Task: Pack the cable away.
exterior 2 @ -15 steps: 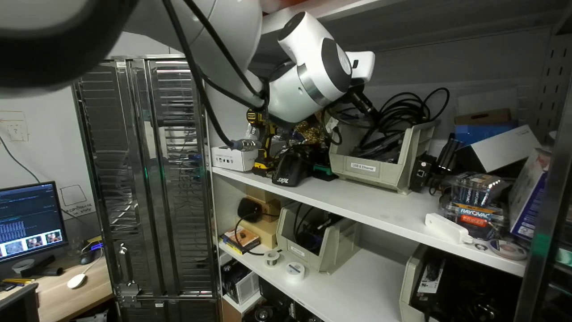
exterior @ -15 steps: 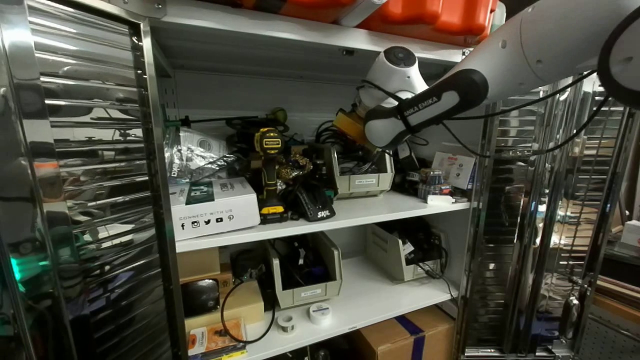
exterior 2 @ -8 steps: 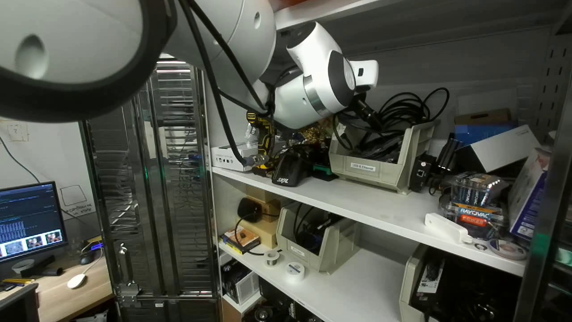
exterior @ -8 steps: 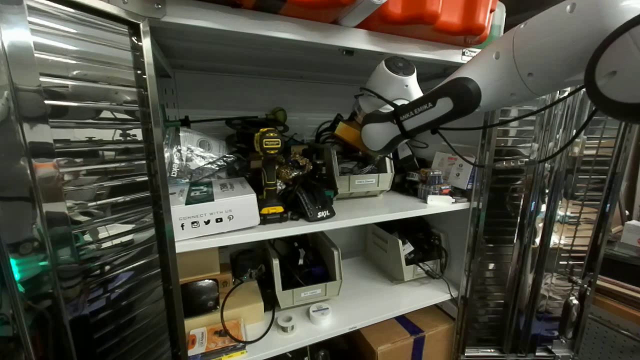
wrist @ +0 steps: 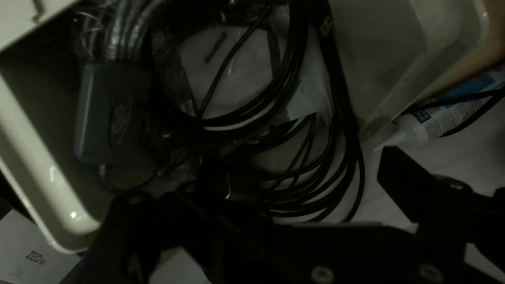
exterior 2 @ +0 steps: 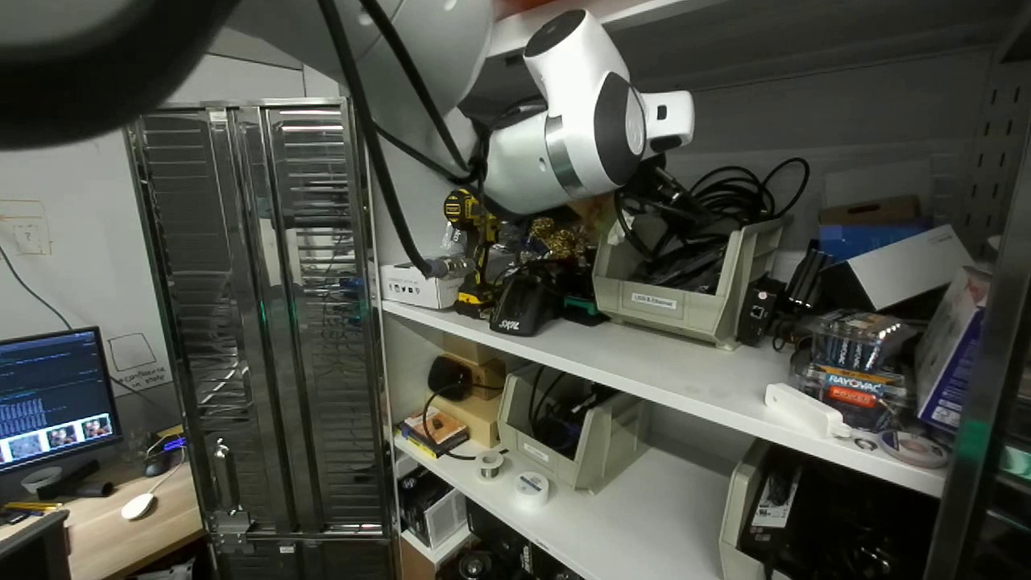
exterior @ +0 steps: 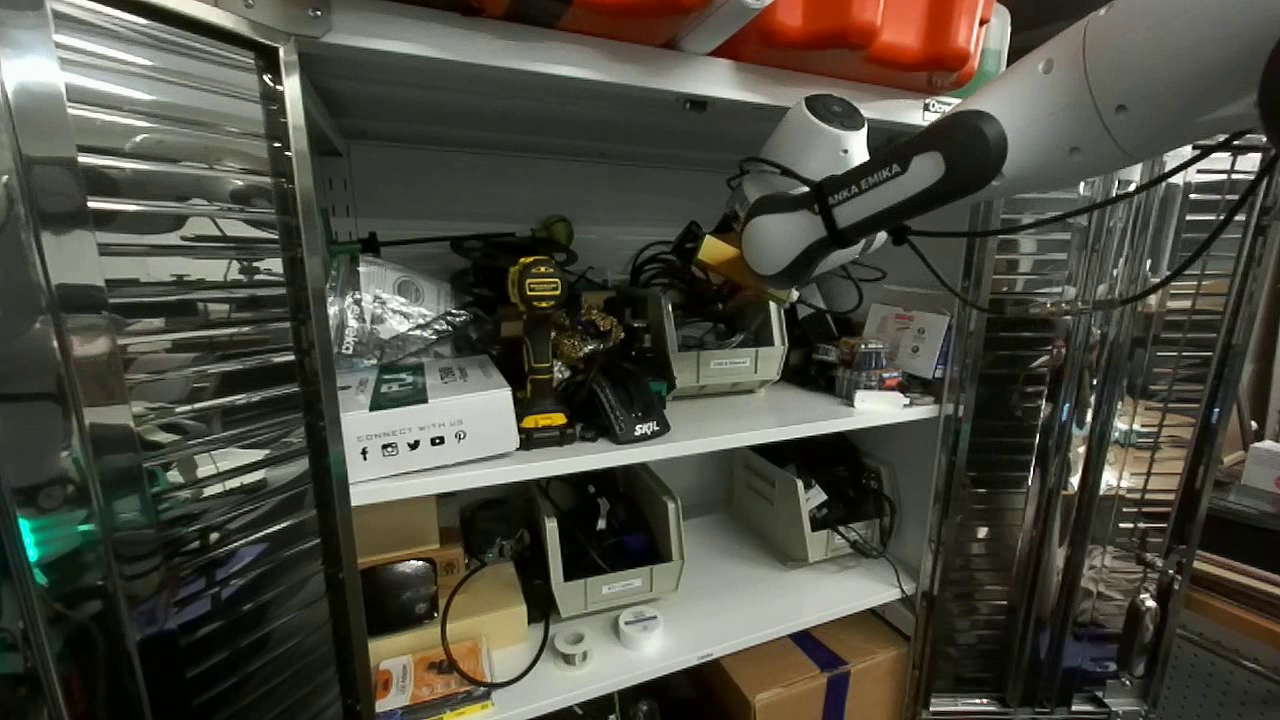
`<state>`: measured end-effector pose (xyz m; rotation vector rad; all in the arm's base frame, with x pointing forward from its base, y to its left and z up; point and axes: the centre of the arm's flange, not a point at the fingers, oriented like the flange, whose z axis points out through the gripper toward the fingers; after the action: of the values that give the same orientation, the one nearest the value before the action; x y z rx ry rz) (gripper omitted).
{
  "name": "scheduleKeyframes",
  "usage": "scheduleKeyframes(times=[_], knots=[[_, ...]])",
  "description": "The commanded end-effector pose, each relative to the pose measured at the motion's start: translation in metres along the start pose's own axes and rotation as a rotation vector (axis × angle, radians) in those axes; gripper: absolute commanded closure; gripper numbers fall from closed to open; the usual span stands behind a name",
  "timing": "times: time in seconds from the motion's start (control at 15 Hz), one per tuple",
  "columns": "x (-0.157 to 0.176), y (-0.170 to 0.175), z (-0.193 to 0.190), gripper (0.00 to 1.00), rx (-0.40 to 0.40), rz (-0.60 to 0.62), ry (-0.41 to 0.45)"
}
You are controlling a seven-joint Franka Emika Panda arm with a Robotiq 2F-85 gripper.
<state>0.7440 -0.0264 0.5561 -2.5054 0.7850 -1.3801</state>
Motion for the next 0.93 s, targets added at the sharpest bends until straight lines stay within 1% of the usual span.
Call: scheduleKeyframes(times=[0.0, 0.13, 0.27, 0.4, 0.53, 0.67, 0.8, 0.87], knots=[[-0.005, 0.021, -0.045, 0.00, 0.009, -0.060, -0.080], [-0.007, 0.032, -0.057, 0.00, -0.015, -0.096, -0.105], [-0.007, 0.043, -0.068, 0.00, -0.059, -0.133, -0.112], [-0.005, 0.055, -0.076, 0.00, -0.101, -0.155, -0.097], [-0.005, 0.066, -0.082, 0.00, -0.135, -0.178, -0.118], [-0.009, 0.073, -0.090, 0.00, -0.161, -0.209, -0.196], [-0.019, 0.078, -0.099, 0.00, -0.167, -0.266, -0.329], [-0.026, 0.078, -0.106, 0.00, -0.157, -0.287, -0.390]])
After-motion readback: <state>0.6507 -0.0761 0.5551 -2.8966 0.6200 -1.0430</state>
